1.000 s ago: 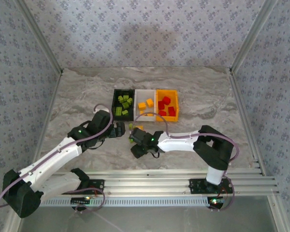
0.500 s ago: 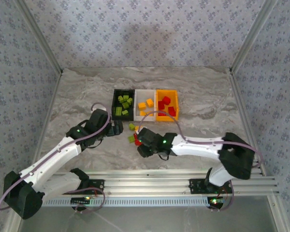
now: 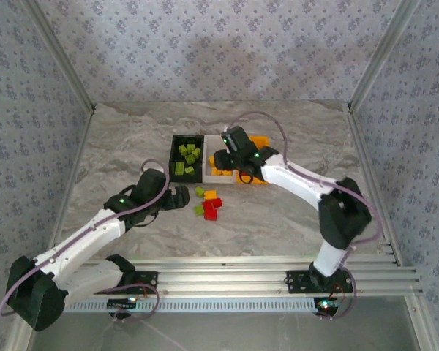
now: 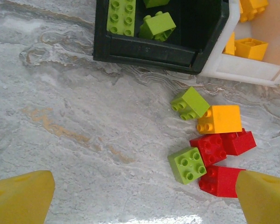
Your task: Sort the legos into containers by color
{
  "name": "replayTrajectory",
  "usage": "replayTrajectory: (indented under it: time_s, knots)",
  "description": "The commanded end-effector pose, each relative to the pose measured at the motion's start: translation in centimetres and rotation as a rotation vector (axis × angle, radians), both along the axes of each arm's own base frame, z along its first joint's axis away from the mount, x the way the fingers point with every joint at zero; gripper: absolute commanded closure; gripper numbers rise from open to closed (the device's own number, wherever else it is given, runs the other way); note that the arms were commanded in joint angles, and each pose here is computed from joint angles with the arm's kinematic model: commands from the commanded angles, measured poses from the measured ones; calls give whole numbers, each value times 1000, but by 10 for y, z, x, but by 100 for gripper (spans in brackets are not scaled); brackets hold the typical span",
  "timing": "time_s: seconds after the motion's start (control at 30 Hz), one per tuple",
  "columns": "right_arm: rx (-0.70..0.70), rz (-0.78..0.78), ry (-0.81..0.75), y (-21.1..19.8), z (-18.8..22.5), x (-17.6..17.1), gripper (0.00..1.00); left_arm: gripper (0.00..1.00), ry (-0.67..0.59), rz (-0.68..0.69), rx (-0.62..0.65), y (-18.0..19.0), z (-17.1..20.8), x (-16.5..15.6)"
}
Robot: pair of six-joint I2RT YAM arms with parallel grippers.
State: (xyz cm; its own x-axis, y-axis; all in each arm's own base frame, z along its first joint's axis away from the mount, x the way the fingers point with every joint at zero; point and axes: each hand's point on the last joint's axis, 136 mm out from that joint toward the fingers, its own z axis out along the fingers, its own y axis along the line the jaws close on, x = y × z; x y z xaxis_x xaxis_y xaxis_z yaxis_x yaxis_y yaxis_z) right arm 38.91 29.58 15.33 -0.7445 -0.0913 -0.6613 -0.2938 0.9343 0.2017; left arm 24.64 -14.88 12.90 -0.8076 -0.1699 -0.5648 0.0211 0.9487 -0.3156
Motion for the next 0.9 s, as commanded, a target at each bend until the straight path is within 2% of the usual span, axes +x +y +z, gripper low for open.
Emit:
replayTrajectory:
  time_s: [0.0, 0.07, 0.1, 0.17, 0.23, 0.37, 0.5, 0.67, 0.7, 0.87]
  knots:
    - [-18, -31, 45, 4, -14, 19, 53, 1, 20, -13, -21, -5, -6, -1]
    - [-34, -45, 64, 7, -21, 28, 49, 1, 27, -18, -19, -6, -9, -2]
    - [-42, -52, 66, 8, -21, 32, 44, 1, 28, -21, -21, -7, -9, -2]
    - [-41, -66, 60, 8, -16, 40, 26, 1, 30, -31, -22, -9, -11, -2]
    - [-22, -72, 25, 8, 1, 44, 19, 1, 30, -39, -25, -11, -12, -1]
    - [22, -74, -32, 2, 31, 31, 16, 1, 36, -81, -32, -22, -15, 0]
    - [66, -70, -40, -7, 37, 2, 15, 1, 31, -161, -14, -44, -20, 0]
    - [100, -102, -42, -31, 34, -29, 15, 13, 49, -245, 89, -72, -37, 2]
    - [80, -109, -20, -39, 21, -38, 15, 16, 51, -251, 96, -76, -40, 4]
    - [78, -143, -16, -62, 16, -54, 14, 32, 94, -230, 138, -77, -60, 10]
